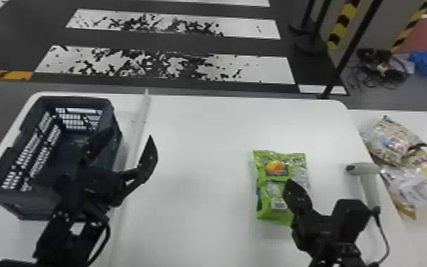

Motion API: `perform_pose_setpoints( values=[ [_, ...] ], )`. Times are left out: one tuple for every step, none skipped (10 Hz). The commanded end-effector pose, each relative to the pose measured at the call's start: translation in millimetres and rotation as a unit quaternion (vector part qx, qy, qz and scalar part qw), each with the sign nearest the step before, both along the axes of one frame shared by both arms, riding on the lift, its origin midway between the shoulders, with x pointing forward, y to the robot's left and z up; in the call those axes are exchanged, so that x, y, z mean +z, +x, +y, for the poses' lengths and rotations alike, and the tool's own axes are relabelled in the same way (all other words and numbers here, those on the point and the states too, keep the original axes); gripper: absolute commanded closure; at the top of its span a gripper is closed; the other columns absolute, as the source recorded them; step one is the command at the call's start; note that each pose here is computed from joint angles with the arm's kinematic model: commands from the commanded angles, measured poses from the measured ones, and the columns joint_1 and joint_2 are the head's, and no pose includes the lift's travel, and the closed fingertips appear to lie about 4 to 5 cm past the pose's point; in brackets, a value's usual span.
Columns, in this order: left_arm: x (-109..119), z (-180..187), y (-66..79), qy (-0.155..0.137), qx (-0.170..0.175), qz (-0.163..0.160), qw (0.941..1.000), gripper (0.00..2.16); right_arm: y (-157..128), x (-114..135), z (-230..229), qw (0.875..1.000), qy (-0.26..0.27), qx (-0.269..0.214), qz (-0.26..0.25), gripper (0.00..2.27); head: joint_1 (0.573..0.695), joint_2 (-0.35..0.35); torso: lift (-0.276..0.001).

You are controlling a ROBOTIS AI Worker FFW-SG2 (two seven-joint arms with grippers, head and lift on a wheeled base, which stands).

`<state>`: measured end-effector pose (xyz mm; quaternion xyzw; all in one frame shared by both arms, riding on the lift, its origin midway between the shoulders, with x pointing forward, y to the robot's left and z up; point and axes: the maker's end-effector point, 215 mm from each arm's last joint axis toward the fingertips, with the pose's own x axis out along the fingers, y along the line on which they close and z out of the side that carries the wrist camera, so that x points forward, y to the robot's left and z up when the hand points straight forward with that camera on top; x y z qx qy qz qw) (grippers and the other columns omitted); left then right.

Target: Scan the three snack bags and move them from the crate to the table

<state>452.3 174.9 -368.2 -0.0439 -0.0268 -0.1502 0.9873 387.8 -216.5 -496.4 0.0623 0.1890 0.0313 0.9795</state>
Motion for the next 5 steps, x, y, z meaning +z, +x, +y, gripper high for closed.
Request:
perform_pose_setpoints(
  values=[
    [1,0,-1.9,-0.001,0.0,-0.003,1.0,0.03,-9,-3,3,1.0,0.008,-0.001,0.003,2.25,0.695,-0.056,-0.062],
    [3,0,-3.8,-0.002,0.0,-0.007,1.0,0.03,-12,-8,5,1.0,0.011,-0.002,0.003,2.25,0.695,-0.056,-0.062],
    [3,0,-5.6,-0.002,0.001,-0.009,1.0,0.03,-15,-14,9,1.0,0.015,-0.002,0.006,2.25,0.695,-0.053,-0.062],
    [4,1,-6.3,-0.003,0.001,-0.01,0.9999,0.03,-17,-22,13,1.0,0.017,0.0,0.01,2.25,0.695,-0.049,-0.062],
    [5,0,-7.1,-0.003,0.0,-0.012,0.9999,0.03,-18,-30,12,1.0,0.018,-0.003,0.012,2.25,0.695,-0.044,-0.062]
  ],
)
